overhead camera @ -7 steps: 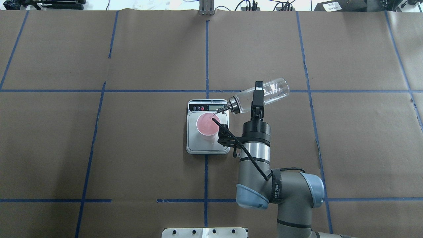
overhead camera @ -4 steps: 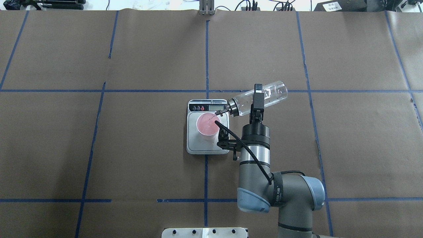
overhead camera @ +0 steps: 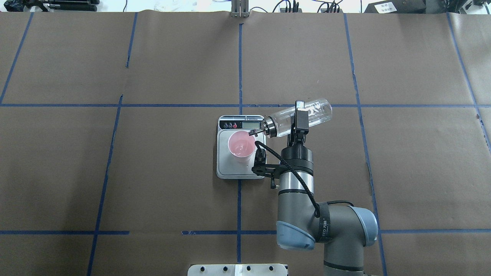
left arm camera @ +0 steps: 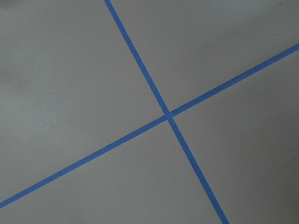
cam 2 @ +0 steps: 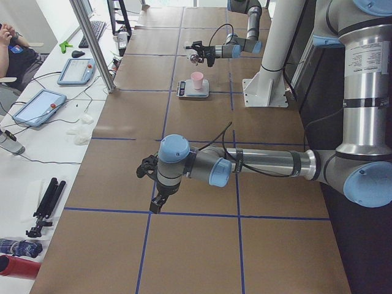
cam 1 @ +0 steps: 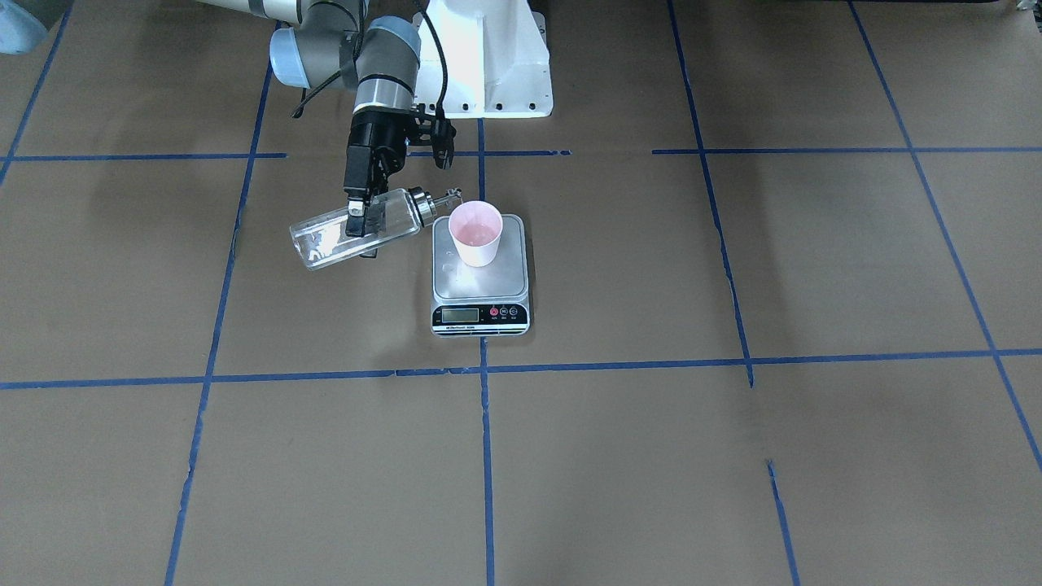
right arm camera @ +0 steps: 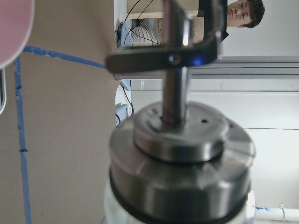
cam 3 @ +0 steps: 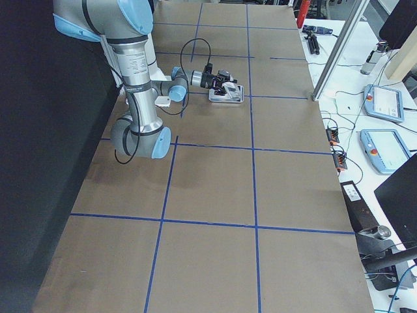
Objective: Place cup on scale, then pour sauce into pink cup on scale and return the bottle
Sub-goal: 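Tilt the bottle upright and move it back with the right gripper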
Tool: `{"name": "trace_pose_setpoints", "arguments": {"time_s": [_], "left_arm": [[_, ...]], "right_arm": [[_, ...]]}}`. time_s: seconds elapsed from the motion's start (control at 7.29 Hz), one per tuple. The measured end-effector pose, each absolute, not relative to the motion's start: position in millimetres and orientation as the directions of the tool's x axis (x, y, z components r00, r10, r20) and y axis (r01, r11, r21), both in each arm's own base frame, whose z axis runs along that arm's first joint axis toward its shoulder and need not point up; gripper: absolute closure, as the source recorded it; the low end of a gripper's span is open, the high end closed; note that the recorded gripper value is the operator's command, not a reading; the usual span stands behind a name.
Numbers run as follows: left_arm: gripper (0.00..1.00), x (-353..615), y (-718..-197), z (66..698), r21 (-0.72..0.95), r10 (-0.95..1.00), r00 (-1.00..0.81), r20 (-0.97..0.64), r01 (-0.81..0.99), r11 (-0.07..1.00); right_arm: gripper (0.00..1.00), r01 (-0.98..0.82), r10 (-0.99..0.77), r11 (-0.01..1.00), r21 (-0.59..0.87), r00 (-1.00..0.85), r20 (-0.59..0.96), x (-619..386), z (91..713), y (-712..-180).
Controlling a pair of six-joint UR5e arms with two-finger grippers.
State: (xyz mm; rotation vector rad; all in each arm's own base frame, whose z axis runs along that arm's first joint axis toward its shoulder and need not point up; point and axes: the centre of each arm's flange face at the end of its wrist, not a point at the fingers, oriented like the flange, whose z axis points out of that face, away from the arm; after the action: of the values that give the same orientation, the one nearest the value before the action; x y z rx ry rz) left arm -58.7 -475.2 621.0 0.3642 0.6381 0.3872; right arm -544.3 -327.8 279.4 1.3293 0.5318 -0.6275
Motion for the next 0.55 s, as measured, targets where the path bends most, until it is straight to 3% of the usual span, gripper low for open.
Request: {"name": "trace_pose_setpoints", "arguments": {"time_s": [0.55], "left_arm": [[0.0, -59, -476, 620, 0.443, 0.455, 0.737, -0.5, -0.234, 0.866]], "right_arm": [[1.0, 0.286, -0.196, 0.125, 0.95, 0.946, -0.259, -531, 279, -323]]}}
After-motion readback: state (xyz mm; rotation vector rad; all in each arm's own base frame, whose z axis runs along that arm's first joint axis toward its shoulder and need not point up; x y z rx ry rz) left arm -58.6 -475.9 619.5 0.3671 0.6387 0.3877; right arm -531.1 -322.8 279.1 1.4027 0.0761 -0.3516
